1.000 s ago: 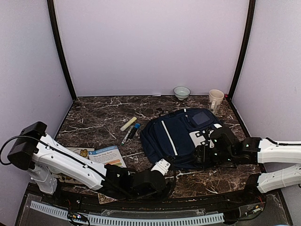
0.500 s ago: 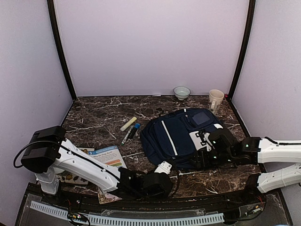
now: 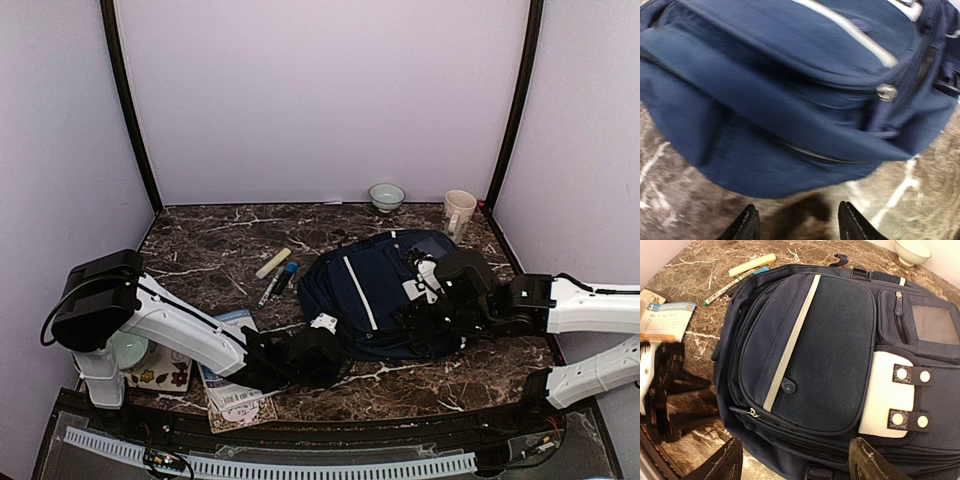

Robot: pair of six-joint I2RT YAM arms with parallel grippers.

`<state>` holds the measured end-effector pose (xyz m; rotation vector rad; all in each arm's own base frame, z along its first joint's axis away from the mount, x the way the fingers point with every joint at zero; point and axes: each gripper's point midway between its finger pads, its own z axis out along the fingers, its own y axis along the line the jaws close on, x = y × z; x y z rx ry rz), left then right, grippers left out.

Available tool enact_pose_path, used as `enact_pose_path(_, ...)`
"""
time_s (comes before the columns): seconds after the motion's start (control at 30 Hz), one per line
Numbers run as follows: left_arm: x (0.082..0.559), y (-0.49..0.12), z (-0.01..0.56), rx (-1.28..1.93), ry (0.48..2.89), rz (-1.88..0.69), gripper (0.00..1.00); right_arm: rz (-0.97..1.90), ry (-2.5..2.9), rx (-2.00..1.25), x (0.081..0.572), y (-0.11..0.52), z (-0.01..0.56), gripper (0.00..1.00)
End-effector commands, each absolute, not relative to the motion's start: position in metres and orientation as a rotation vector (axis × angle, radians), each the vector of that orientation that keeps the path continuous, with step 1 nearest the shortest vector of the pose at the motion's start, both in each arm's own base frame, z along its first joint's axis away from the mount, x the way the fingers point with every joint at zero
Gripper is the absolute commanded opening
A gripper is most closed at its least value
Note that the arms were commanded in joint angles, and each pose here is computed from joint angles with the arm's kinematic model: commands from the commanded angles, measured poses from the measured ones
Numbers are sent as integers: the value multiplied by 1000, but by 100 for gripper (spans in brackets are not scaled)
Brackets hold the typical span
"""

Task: Pack the student bag
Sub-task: Move the student bag to the center of the board, then hold the largest pocket of the student bag.

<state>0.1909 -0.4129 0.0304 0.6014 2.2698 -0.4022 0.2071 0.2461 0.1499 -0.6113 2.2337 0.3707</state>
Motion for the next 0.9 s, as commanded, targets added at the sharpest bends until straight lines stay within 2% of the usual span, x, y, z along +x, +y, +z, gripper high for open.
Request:
enact_pose_path(0.0, 215, -388, 43, 544, 2249, -398, 56, 323, 2131, -693, 203, 249, 145, 73)
enact_pose_path(0.2, 259, -375, 38, 482, 2268, -401, 56, 363, 2122, -822, 177, 273, 124, 72)
enact_pose_path(0.33, 276, -364, 37, 418, 2278, -429, 56, 278, 2159, -878, 170, 276, 100, 72)
enact_pose_path(0.57, 273, -362, 34, 422, 2294, -470, 56, 138, 2225, -819, 180, 272, 72, 70)
enact_pose_path(0.87, 265, -359, 36, 434, 2291, -512, 56, 21, 2154, -785, 196, 264, 67, 60)
